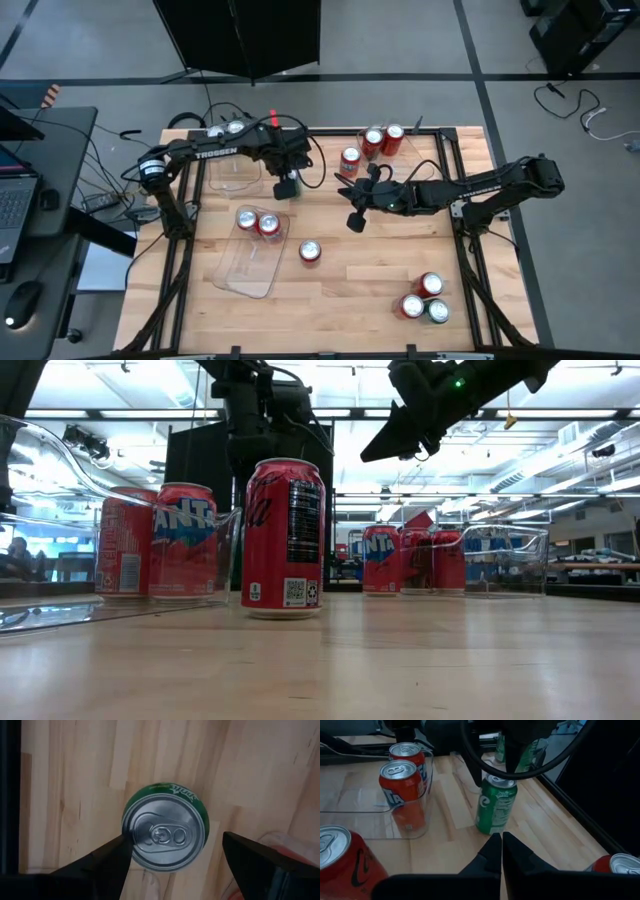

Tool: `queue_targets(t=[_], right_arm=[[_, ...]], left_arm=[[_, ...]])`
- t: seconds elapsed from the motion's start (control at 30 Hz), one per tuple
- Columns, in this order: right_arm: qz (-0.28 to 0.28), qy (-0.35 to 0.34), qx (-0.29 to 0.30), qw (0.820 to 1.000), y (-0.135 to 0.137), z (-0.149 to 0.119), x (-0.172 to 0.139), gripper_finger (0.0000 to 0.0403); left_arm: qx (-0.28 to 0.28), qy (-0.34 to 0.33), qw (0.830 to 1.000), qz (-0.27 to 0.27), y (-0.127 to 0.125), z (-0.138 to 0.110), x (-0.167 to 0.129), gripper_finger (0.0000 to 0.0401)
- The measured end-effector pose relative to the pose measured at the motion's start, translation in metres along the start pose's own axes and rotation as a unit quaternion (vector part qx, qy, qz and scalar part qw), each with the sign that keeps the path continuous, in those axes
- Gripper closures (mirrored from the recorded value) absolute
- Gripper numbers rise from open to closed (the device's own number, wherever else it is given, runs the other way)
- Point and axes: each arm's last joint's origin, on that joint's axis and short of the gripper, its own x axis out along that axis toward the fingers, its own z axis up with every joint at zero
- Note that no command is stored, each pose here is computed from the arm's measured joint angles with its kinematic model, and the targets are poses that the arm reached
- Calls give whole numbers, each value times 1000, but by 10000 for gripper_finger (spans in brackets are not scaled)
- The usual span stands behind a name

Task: Sort soda cans
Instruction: Put the top green soda can into the top left transparent bin

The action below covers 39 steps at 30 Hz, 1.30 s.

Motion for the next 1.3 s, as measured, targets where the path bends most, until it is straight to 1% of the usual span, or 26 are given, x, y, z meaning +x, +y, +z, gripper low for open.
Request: queue_targets(t=[0.17, 0.27, 0.37, 0.5, 0.77, 0.87, 1.0, 1.1, 1.3], right_arm=[[0, 0, 0, 1000, 0, 0, 0, 399], [0, 0, 0, 1000, 0, 0, 0, 402], [0, 0, 0, 1000, 0, 0, 0, 402], [0, 2, -1, 1000, 0, 0, 0, 398], [15, 8, -3, 1000, 1, -2, 0, 402], [16, 9, -3, 1000, 1, -2, 0, 401], [17, 9, -4, 1000, 2, -2, 0, 398], [18, 9, -4, 1000, 2, -2, 0, 398], [20, 10, -6, 1000, 4, -2, -1, 402]], left_arm=[[3, 7, 1000, 7, -1, 1, -6, 87], [4, -12, 1000, 16, -1, 7, -16, 87], [3, -16, 1000, 13, -1, 8, -19, 87], [-3, -9, 1000, -6, 3, 8, -12, 87], [-24, 5, 1000, -5, 18, 8, 1, 87], [-26, 5, 1000, -11, 20, 8, 2, 87], [-27, -4, 999, -34, 20, 9, 2, 87], [-27, -10, 999, -36, 20, 10, 2, 87], [-31, -5, 999, -40, 21, 9, 11, 87]])
